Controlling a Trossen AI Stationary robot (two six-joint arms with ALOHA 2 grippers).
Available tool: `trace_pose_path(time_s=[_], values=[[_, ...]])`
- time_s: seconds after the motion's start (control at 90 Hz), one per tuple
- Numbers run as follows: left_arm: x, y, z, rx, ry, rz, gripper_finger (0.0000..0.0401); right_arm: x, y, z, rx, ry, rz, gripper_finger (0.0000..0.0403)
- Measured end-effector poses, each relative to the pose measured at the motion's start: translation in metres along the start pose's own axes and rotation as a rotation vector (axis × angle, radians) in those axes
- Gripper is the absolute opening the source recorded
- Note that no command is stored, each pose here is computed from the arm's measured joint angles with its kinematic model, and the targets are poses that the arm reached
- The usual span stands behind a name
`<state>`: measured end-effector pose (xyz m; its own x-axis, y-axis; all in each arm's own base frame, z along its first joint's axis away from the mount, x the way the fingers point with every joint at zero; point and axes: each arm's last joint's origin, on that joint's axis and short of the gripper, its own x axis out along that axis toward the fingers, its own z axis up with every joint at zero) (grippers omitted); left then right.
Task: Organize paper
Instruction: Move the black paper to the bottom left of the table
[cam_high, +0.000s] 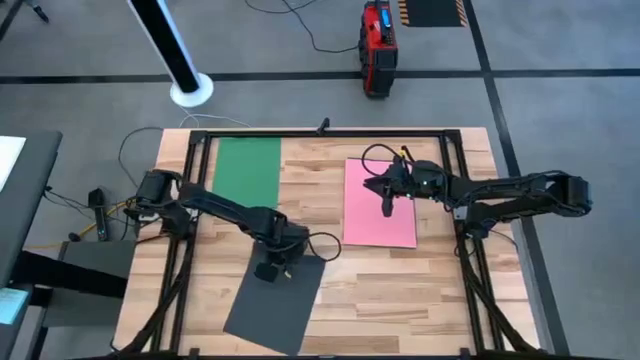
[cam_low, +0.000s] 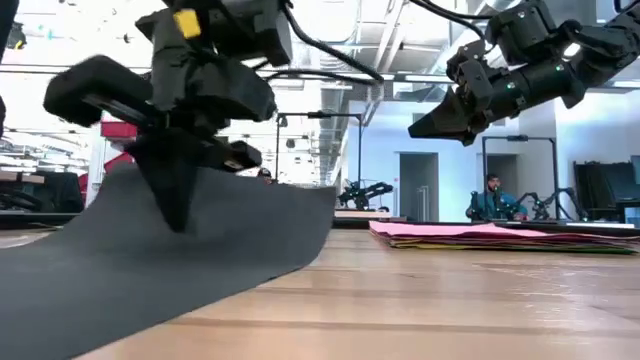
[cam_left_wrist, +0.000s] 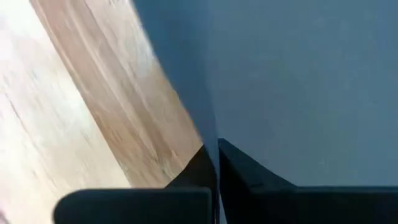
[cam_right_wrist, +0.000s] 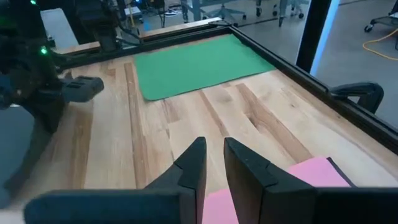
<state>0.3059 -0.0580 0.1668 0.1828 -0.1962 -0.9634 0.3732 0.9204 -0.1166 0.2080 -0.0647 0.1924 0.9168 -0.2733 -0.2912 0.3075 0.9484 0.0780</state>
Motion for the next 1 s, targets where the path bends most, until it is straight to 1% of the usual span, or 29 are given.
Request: trace_pose_path(time_s=[0.289,0.467,0.556,0.7,1.0], values=[[-0.017,-0.006,-0.031,-0.098,-0.020,0.088,0.0000,0.000,0.000,0.000,0.000,0.002,0.000,0.0056],[-0.009,-0.008,-0.054,-0.172,0.014,0.108,0.0000,0.000,0.000,0.000,0.000,0.002,0.000,0.0056],[-0.003,-0.011,-0.062,-0.176,0.048,0.116,0.0000,0.000,0.000,0.000,0.000,0.001,0.000,0.0056],[0.004,-0.015,-0.070,-0.174,0.079,0.122,0.0000,0.000,0.000,0.000,0.000,0.001,0.000,0.0056],[0.006,-0.022,-0.073,-0.159,0.115,0.115,0.0000,0.000,0.000,0.000,0.000,0.001,0.000,0.0056]])
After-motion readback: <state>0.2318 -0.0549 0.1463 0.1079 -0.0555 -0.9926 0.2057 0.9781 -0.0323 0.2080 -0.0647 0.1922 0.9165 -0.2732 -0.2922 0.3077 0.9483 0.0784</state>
